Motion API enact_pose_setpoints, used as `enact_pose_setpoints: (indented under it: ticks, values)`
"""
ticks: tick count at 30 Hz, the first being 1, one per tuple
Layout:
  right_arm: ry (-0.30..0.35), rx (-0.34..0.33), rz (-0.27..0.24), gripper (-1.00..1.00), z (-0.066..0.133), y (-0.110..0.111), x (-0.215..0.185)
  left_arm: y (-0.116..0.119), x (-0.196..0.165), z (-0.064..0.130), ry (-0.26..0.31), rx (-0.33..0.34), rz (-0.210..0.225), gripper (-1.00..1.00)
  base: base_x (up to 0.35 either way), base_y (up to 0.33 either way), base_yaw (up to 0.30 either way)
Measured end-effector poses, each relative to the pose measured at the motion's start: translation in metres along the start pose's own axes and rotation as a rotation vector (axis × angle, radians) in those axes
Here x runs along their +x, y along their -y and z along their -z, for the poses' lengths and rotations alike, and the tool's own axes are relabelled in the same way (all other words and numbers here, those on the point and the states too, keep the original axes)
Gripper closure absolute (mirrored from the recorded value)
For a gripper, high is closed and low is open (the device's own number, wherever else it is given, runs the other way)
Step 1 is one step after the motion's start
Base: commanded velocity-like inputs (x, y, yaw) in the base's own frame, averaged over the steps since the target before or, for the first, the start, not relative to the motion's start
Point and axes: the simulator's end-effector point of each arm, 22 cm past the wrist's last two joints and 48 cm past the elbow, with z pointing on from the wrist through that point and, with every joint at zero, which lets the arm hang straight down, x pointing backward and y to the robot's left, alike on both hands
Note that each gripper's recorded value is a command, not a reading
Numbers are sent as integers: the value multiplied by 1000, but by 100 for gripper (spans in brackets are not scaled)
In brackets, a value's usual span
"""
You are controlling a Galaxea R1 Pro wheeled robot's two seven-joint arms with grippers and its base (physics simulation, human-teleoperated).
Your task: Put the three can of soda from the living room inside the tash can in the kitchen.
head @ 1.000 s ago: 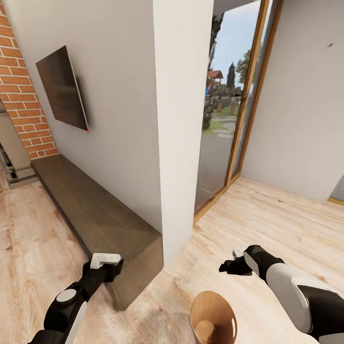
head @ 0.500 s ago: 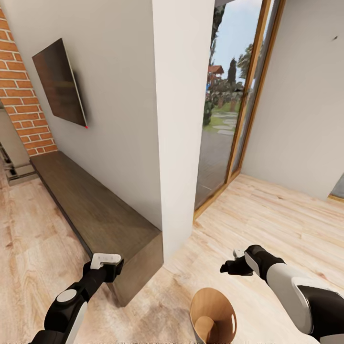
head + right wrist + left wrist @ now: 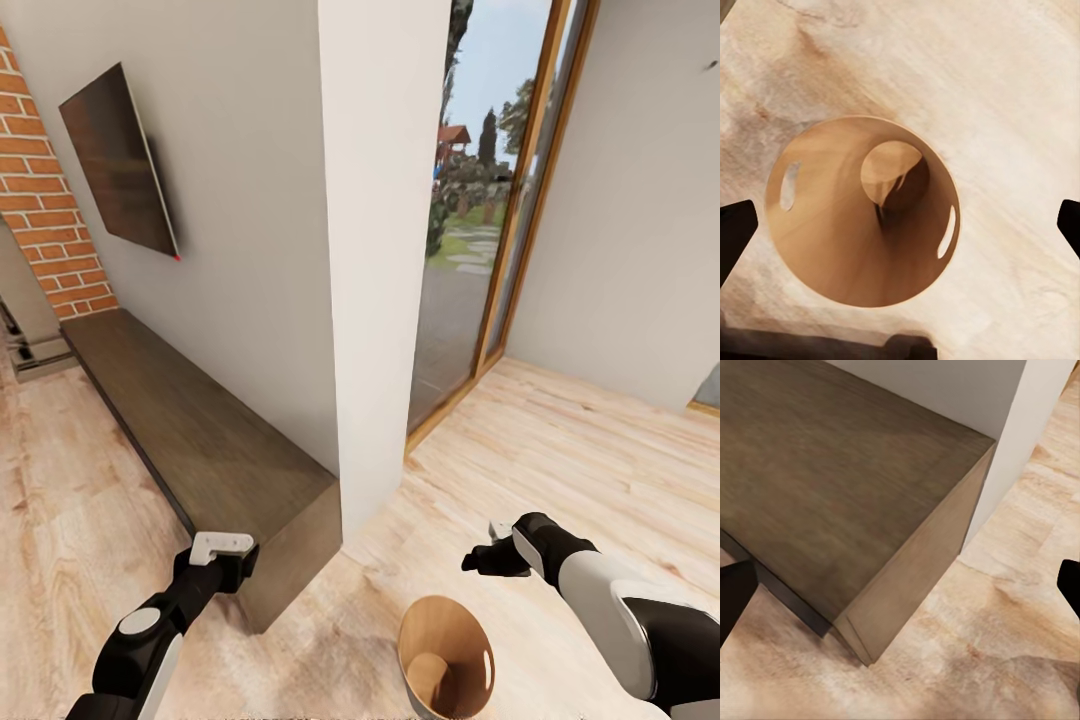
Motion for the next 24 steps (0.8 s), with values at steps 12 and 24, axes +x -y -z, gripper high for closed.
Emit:
enact_pose_setpoints:
  ticks: [12, 24]
  values:
    - [-18, -2, -3, -100, -9, 0, 6, -2, 28, -10, -30, -3, 6, -100, 0, 0, 0]
    - [-33, -4, -6, -100, -23, 1, 14, 0, 76, -27, -52, 2, 7, -100, 0, 0, 0]
